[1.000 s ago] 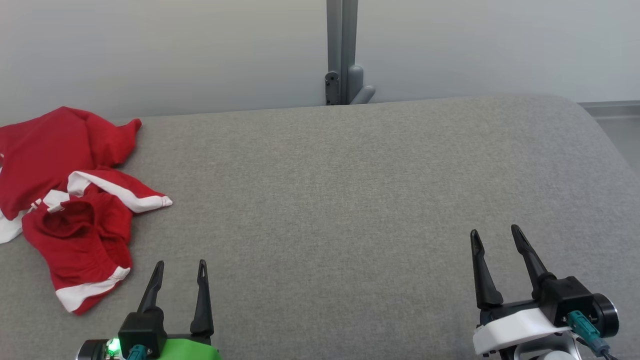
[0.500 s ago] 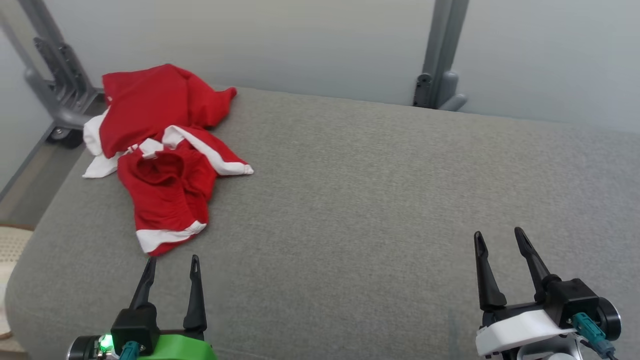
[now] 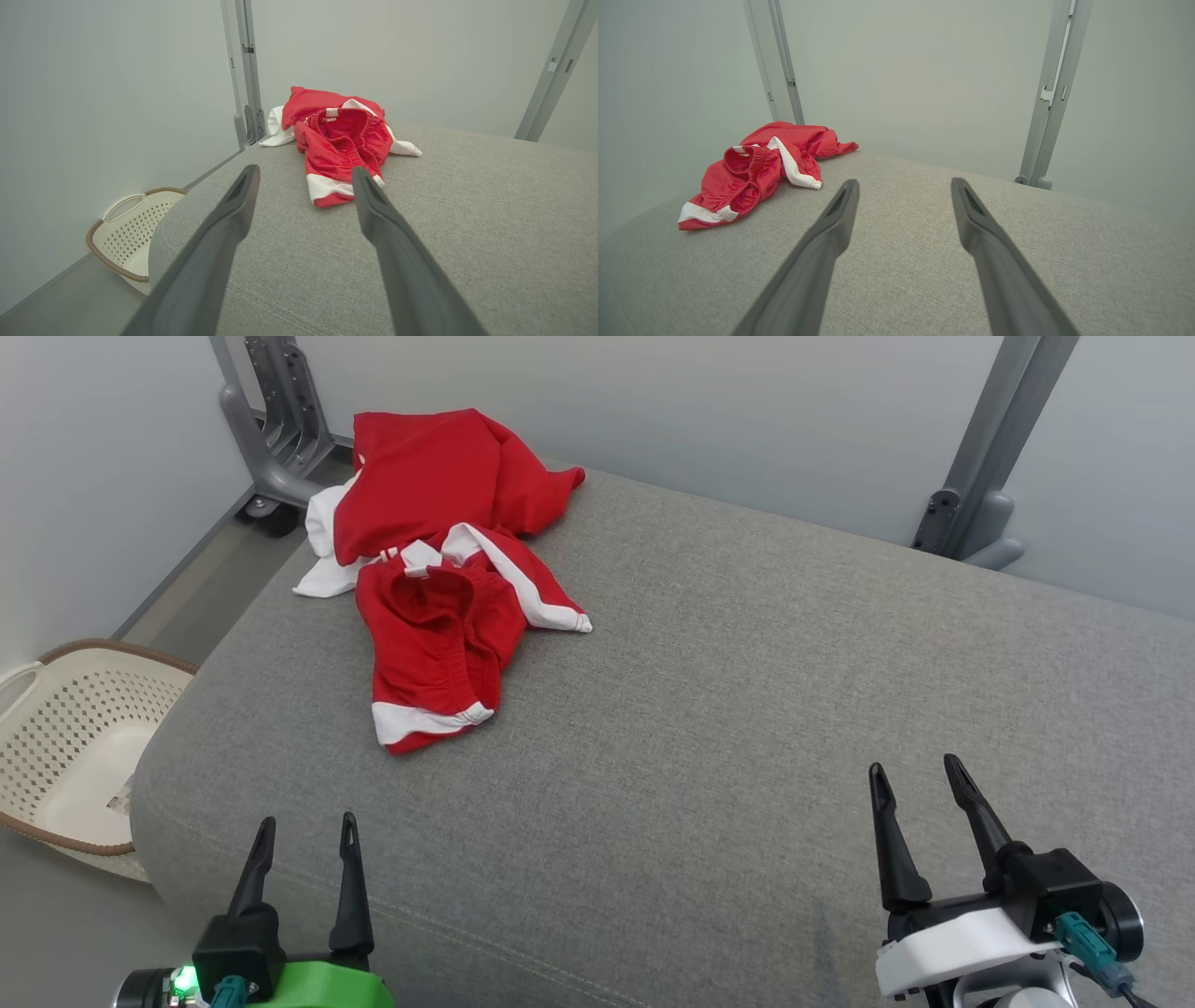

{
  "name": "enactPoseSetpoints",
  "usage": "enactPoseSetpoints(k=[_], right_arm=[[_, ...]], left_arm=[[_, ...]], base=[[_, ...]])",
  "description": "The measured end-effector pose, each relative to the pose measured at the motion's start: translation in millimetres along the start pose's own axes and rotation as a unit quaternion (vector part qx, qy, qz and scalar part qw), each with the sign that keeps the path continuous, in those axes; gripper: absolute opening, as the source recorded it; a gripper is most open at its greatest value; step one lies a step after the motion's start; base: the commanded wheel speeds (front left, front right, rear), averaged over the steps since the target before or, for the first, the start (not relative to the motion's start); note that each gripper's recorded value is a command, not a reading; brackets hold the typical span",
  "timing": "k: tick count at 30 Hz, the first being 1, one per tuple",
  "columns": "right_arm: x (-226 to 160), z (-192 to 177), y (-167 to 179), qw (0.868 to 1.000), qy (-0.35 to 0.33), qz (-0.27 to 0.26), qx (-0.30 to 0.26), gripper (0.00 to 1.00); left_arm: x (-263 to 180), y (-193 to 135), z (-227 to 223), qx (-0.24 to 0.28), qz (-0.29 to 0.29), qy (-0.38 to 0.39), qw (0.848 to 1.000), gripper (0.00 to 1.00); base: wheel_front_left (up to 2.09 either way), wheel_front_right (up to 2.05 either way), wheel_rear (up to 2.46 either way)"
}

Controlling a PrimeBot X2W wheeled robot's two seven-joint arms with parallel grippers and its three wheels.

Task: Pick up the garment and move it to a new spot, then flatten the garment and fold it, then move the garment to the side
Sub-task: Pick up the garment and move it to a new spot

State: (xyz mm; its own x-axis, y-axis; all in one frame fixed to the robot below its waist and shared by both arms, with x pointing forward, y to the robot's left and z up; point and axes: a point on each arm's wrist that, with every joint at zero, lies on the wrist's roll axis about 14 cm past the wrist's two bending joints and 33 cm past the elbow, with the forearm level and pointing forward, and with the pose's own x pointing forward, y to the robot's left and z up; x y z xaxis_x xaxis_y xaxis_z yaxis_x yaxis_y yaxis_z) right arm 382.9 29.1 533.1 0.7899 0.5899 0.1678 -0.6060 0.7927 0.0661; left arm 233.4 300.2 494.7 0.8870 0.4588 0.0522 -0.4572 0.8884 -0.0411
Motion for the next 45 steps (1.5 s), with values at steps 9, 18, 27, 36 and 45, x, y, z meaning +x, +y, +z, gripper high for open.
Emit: enactPoseSetpoints(k=[9, 18, 27, 36, 45], right_arm=[[-4, -1, -13, 1.000, 0.002, -0.018, -0.002, 1.00], [-6, -9, -27, 0.999, 0.009, -0.036, -0.008, 1.00], [-3, -24, -51, 0.998, 0.023, -0.060, -0.021, 1.00], [-4, -40, -74, 0.995, 0.038, -0.084, -0.032, 1.00], [-12, -59, -97, 0.992, 0.062, -0.108, -0.035, 1.00]], left_arm=[[4, -11, -6, -0.002, -0.016, 0.010, 1.000, 1.00], [37, -33, -7, 0.014, -0.061, 0.016, 0.998, 1.00], [117, -56, -12, 0.081, -0.124, 0.045, 0.988, 1.00], [167, -76, -63, 0.086, -0.138, 0.178, 0.970, 1.00], [174, -70, -122, 0.113, -0.111, 0.301, 0.940, 1.00]], base=[[0.00, 0.00, 0.00], [0.00, 0.00, 0.00], [0.00, 0.00, 0.00], [0.00, 0.00, 0.00], [0.00, 0.00, 0.00]])
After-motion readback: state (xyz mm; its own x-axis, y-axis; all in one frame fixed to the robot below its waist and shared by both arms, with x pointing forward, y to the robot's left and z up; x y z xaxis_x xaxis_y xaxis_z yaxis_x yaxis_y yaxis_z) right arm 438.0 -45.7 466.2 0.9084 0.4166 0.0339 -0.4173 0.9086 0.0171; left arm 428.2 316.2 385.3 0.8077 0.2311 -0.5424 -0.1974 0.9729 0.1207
